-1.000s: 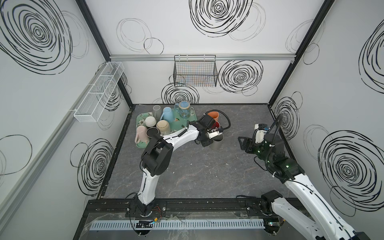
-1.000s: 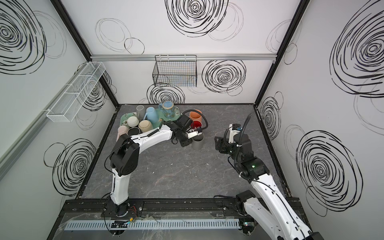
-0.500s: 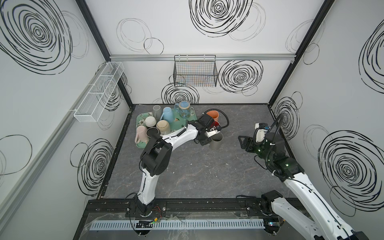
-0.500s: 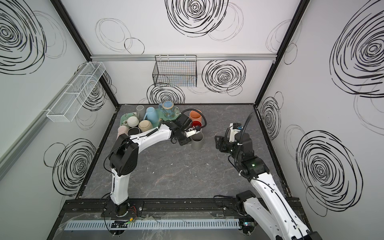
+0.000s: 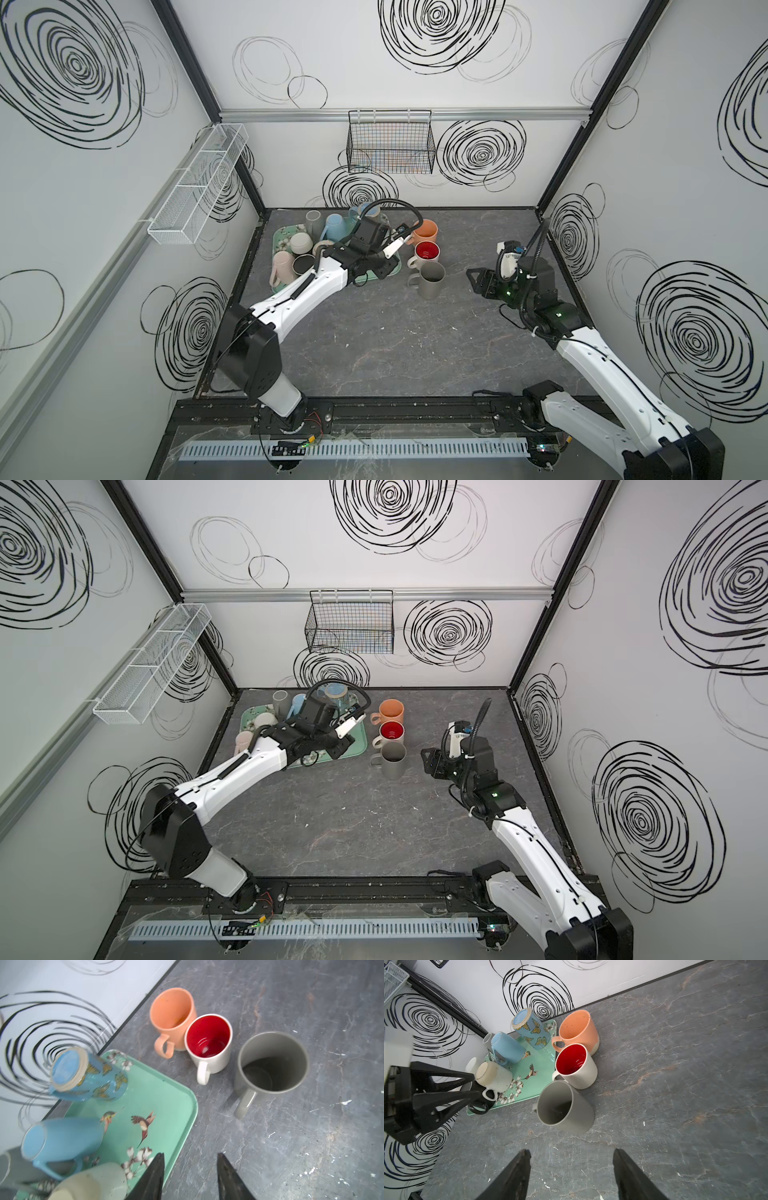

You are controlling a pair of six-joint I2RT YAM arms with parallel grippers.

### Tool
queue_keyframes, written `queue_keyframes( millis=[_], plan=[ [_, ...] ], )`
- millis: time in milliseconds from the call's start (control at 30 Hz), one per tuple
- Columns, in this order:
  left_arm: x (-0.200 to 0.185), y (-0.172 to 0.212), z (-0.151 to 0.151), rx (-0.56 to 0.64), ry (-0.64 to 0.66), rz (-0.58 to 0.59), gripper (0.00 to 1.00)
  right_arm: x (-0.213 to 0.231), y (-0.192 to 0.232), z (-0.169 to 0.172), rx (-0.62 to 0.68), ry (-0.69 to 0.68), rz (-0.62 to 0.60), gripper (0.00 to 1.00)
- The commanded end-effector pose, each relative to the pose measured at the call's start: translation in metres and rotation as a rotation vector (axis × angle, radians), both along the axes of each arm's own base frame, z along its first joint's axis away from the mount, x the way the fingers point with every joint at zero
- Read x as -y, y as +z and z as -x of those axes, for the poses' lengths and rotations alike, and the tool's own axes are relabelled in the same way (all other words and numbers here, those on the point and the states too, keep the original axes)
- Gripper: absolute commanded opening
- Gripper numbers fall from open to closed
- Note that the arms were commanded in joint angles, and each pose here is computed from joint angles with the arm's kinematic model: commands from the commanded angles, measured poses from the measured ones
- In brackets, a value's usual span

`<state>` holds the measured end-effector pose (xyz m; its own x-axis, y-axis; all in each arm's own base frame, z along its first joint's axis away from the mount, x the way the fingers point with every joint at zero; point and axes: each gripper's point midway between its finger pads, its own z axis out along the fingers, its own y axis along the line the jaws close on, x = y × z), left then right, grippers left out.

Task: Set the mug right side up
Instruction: 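Move both grippers back to the tray toward the black mug, then grasp the upside-down black mug's handle with the right gripper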

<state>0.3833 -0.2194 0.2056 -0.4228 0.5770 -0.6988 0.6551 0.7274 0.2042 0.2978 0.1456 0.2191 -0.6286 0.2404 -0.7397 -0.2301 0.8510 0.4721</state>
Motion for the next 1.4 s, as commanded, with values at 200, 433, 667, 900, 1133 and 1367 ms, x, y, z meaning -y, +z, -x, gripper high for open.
queue_keyframes(
  millis=[200, 433, 667, 900, 1133, 1367],
  plan=[
    [-0.111, 0.024, 0.005, 0.077, 0.390, 0.180, 0.57, -0.084, 0.017, -0.023, 0.085, 0.157, 0.031, 0.67],
    [-0.212, 0.007, -0.001, 0.023, 0.747, 0.383, 0.61, -0.167, 0.003, -0.037, 0.064, 0.318, 0.087, 0.67],
    [-0.260, -0.018, -0.005, -0.084, 0.954, 0.582, 0.55, -0.247, -0.020, -0.046, 0.058, 0.457, 0.135, 0.67],
    [-0.288, -0.039, 0.019, -0.071, 1.125, 0.625, 0.51, -0.331, -0.060, -0.055, 0.045, 0.576, 0.205, 0.64],
    [-0.307, -0.051, 0.047, -0.075, 1.204, 0.701, 0.51, -0.400, -0.090, -0.052, 0.086, 0.662, 0.249, 0.64],
    [-0.311, -0.055, 0.063, -0.059, 1.219, 0.701, 0.51, -0.433, -0.112, -0.057, 0.122, 0.679, 0.264, 0.64]
  ],
)
